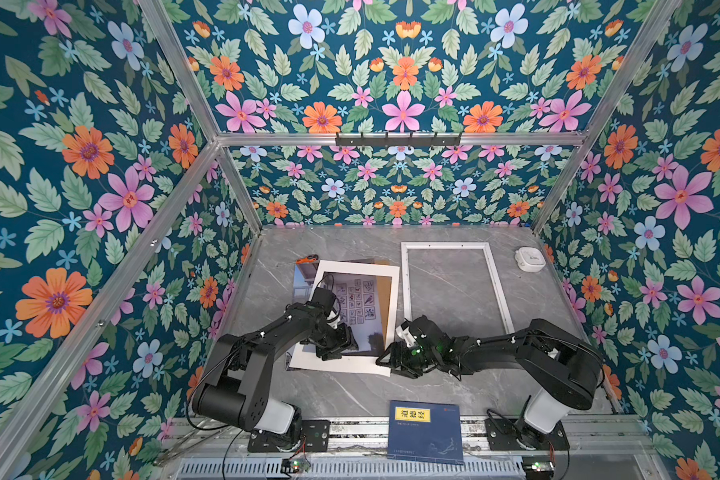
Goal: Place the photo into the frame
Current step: 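Grasp the white mat's near edge with the right gripper, then pull the white mat out and drag it over the empty white frame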
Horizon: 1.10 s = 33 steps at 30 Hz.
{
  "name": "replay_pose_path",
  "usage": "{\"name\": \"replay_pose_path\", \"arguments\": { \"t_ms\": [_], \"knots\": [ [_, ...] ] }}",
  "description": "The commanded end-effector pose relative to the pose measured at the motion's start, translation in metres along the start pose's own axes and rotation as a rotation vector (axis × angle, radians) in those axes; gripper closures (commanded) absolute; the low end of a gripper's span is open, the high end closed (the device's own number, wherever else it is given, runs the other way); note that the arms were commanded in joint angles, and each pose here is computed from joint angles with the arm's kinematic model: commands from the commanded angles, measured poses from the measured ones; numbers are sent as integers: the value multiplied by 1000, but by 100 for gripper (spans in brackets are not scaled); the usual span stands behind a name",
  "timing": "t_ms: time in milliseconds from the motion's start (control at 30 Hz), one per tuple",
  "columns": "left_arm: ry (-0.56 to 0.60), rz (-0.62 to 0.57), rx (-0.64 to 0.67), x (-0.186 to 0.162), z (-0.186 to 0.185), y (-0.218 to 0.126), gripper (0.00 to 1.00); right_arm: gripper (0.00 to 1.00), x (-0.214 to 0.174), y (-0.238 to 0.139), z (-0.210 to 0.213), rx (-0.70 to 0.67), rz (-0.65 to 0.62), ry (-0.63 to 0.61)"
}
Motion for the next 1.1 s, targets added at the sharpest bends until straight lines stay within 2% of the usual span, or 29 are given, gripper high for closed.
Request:
{"name": "replay_pose_path", "arguments": {
  "t_ms": [0,467,733,1067],
  "knots": [
    [-1,20,49,-4,12,6,37,33,-4,2,-15,-52,-6,35],
    [-10,37,60,-6,20,16,38,34,8,-2,21,125,-48,-72],
    [-11,41,62,-7,22,18,38,33,14,-20,45,214,-123,-131],
    [-11,40,59,-7,21,17,38,34,17,-34,50,208,-182,-169]
  ]
}}
Point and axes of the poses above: each gripper's point midway between its finger pads, its own y axis out along the fingers, its own z axis along the line the jaws close on, x = y × z, the point moved 3 cm from there along -y, back along the fingers, and after that the axes turned 14 degrees about -y, right-handed, at the moved point
